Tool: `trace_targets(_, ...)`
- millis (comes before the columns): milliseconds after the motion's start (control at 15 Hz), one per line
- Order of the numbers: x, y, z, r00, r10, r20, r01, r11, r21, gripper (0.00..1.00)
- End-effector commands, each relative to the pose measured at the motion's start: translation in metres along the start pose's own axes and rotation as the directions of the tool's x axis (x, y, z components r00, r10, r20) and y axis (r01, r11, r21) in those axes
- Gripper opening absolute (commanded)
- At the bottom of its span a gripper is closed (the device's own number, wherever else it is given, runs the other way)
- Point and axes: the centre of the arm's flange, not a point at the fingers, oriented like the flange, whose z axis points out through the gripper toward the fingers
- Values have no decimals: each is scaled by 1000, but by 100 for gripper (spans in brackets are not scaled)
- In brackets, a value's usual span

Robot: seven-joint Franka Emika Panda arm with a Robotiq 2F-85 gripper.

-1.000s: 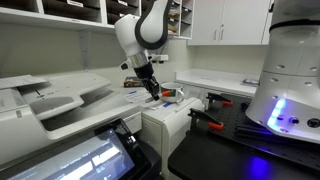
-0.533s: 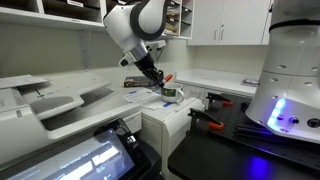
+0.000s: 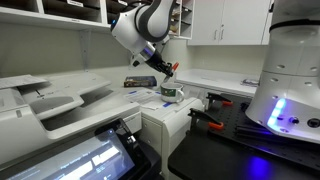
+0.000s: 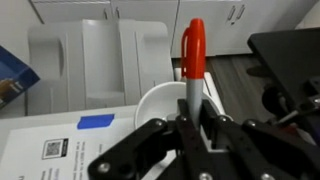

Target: Put the marker in the mug

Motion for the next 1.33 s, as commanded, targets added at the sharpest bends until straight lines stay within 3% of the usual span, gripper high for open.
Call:
trace_targets(0,-3,6,17,995,14,102,-13,1000,-12,5)
trace_targets(267,12,6,46,983,14,183,-15,1000,3,5)
trace_targets(467,27,2,57,984,-1,180,0,1000,6,5)
trace_targets(600,31,1,56,988,25,150,-23,1000,-16,44)
trace_targets(800,24,6,42,989,117,90,-111,991,-71,66)
trace_targets(933,13,9,27,987,159,4,-158,985,-62,80)
trace_targets(1067,-3,11,11,983,144,-110,-145,989,2,95)
trace_targets(1133,-12,12,4,973,167,-159,-166,986,18,100)
trace_targets(1267,-30,12,-8,947,194,-258,-188,981,47,100)
